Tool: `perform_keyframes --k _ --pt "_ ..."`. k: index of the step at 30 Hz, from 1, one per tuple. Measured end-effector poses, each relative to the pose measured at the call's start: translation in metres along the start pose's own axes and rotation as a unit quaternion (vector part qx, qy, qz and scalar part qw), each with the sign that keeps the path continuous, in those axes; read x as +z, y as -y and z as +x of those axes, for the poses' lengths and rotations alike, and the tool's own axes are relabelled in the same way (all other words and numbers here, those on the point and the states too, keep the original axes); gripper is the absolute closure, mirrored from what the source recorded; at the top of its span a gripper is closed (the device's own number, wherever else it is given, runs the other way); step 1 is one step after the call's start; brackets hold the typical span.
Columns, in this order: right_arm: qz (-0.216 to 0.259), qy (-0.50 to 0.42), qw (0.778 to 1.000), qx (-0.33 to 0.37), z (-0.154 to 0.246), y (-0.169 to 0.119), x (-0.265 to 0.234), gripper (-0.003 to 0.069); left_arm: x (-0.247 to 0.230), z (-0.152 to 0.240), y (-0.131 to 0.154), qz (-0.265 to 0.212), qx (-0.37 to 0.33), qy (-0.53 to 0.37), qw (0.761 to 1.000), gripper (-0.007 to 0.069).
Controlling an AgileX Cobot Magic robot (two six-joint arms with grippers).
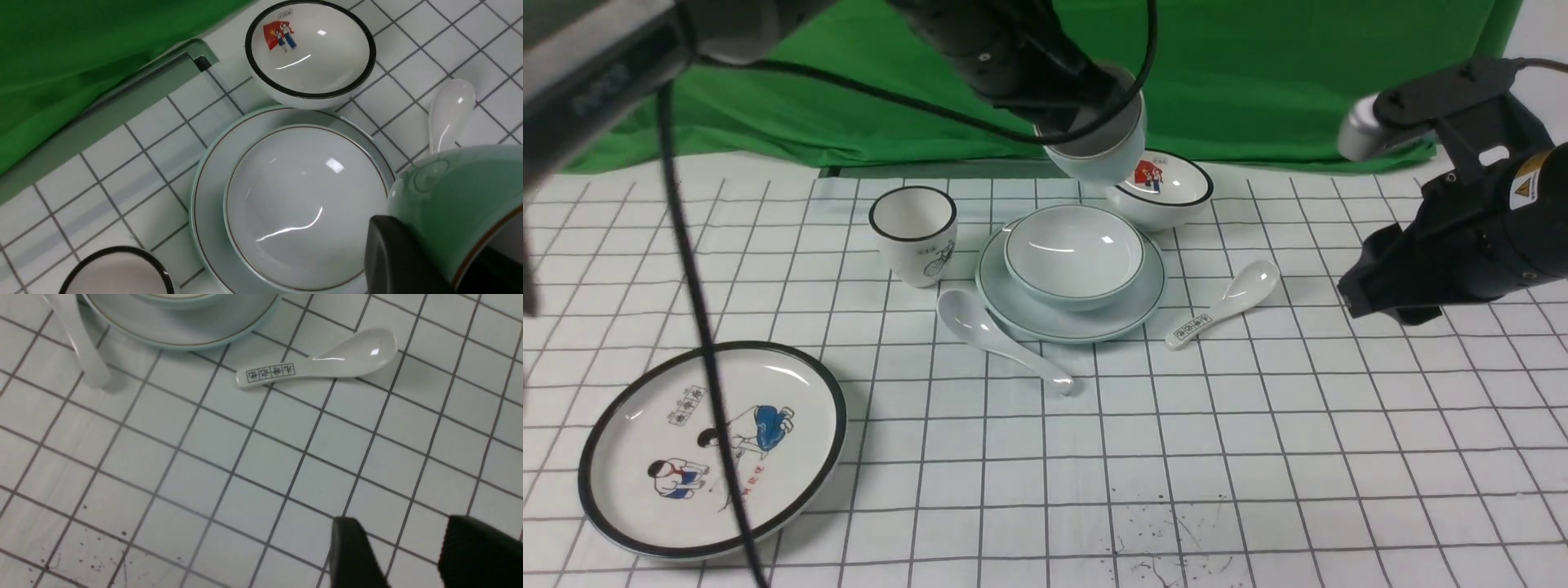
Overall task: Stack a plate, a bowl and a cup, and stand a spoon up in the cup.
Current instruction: Use the left arm to put the blue teacup into the blue rice bowl in the middle
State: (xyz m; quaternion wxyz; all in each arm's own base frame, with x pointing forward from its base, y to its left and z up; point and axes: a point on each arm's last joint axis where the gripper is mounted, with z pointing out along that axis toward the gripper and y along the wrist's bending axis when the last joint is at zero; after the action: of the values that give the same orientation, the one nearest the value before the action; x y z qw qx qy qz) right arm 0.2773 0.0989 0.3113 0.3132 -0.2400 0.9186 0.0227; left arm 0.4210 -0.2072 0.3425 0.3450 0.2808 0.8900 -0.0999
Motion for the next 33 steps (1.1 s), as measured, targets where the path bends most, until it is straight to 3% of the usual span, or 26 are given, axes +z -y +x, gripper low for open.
perform_keyframes --k 8,23,28,33 --pt "0.0 0.0 1.0 0.0 0.0 0.0 0.0 0.0319 0.083 0.009 -0.015 -0.035 -0.035 -0.07 0.996 0.0627" --pt "-0.001 0.0 1.0 0.001 0.0 0.0 0.0 0.0321 0.125 0.035 -0.021 -0.038 -0.066 -0.147 0.986 0.0612" --pt "-0.001 0.0 1.0 0.001 0.0 0.0 0.0 0.0321 0.127 0.037 -0.023 -0.04 -0.081 -0.149 0.985 0.0543" --pt "-0.001 0.0 1.0 0.001 0.0 0.0 0.0 0.0321 0.124 0.035 -0.028 -0.04 -0.095 -0.14 0.985 0.0356"
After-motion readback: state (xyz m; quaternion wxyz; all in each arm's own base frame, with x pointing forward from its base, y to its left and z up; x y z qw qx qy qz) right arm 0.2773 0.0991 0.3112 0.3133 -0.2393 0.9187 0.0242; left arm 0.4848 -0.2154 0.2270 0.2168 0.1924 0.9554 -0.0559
